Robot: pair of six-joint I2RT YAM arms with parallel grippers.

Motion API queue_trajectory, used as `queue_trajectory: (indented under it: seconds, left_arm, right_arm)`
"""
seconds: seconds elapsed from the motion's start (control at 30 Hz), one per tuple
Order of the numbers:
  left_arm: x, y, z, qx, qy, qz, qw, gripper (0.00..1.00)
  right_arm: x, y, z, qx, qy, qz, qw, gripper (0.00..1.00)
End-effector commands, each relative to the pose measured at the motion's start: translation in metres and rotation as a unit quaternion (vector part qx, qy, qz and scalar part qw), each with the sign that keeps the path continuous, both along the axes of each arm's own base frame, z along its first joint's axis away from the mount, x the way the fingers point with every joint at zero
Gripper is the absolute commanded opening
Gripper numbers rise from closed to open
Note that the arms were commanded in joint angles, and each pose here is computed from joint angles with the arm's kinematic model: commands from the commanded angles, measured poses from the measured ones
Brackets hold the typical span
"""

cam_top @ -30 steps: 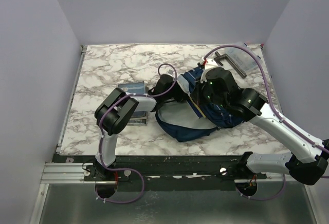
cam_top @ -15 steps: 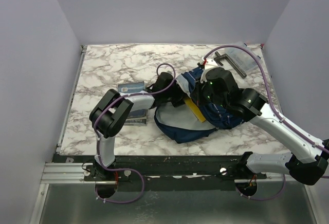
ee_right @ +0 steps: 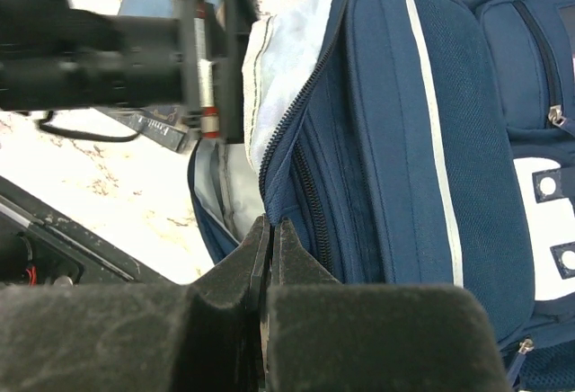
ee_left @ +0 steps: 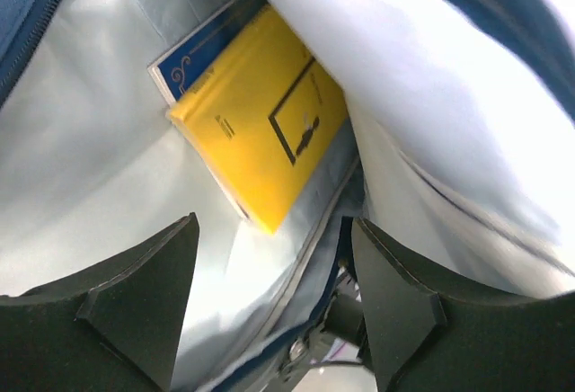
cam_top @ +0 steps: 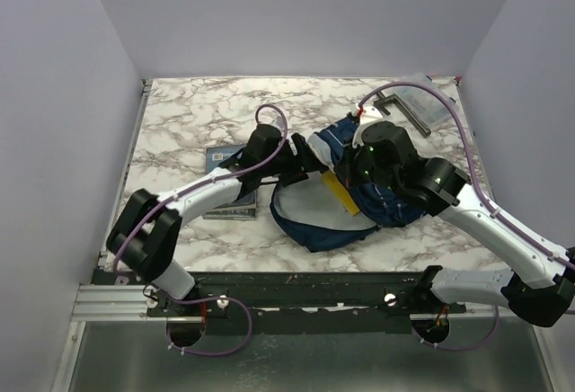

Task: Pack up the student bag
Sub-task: Place the book in the student bag, then pick up the book from the center of the board.

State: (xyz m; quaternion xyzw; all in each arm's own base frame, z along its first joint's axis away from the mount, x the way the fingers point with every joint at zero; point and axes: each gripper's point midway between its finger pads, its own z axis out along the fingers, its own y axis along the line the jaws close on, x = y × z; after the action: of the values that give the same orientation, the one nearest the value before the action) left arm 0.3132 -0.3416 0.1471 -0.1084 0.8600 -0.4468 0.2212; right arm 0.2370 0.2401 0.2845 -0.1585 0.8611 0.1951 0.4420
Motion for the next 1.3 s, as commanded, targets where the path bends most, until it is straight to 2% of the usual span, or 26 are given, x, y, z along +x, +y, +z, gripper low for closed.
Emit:
queue_trajectory:
  seconds: [0.0, 0.2, 0.3, 0.43, 0.57, 0.63, 0.73, 0.77, 0.83, 0.93, 1.0, 1.13, 1.27]
  left_arm:
    - [-0.033, 0.044, 0.006, 0.043, -0.052, -0.031, 0.997, 0.70]
    - [-0.067, 0.124, 0.015, 0.039, -0.077, -0.020, 0.996, 0.70]
    - [-0.069, 0.173, 0.021, 0.066, -0.088, 0.018, 0.994, 0.70]
    - [-0.057, 0.230, 0.028, 0.114, -0.102, 0.080, 0.985, 0.77]
    - [-0.033, 0.272, 0.032, 0.082, -0.077, 0.145, 0.983, 0.77]
    - [-0.019, 0.282, 0.033, 0.074, -0.067, 0.150, 0.984, 0.72]
    - [0.002, 0.302, 0.018, 0.126, -0.054, 0.175, 0.975, 0.72]
    - [0.007, 0.307, 0.009, 0.140, -0.042, 0.180, 0.973, 0.72]
    - [0.013, 0.307, -0.006, 0.141, -0.018, 0.167, 0.976, 0.72]
    - [0.013, 0.303, -0.034, 0.133, 0.037, 0.146, 0.980, 0.72]
    - [0.012, 0.309, -0.053, 0.154, 0.062, 0.153, 0.974, 0.72]
    - [0.015, 0.317, -0.067, 0.187, 0.079, 0.161, 0.966, 0.73]
    - [0.011, 0.301, -0.074, 0.170, 0.093, 0.141, 0.971, 0.72]
  right_arm:
    - [-0.002, 0.005, 0.013, 0.046, -0.018, -0.002, 0.999, 0.01]
    - [-0.026, 0.040, -0.049, 0.085, 0.078, 0.057, 0.992, 0.05]
    - [-0.040, 0.057, -0.086, 0.101, 0.132, 0.087, 0.982, 0.11]
    - [-0.046, 0.077, -0.111, 0.113, 0.173, 0.118, 0.971, 0.27]
    - [-0.029, 0.096, -0.114, 0.105, 0.168, 0.123, 0.972, 0.44]
    - [-0.015, 0.115, -0.108, 0.119, 0.161, 0.127, 0.972, 0.51]
    - [0.003, 0.152, -0.100, 0.163, 0.167, 0.137, 0.963, 0.60]
    - [0.010, 0.162, -0.098, 0.177, 0.168, 0.130, 0.961, 0.66]
    - [0.023, 0.179, -0.103, 0.197, 0.178, 0.117, 0.957, 0.74]
    - [0.041, 0.198, -0.118, 0.196, 0.190, 0.100, 0.957, 0.83]
    - [0.052, 0.205, -0.131, 0.186, 0.191, 0.088, 0.960, 0.89]
    - [0.065, 0.210, -0.166, 0.153, 0.215, 0.061, 0.963, 0.95]
    - [0.069, 0.207, -0.194, 0.141, 0.238, 0.040, 0.960, 0.96]
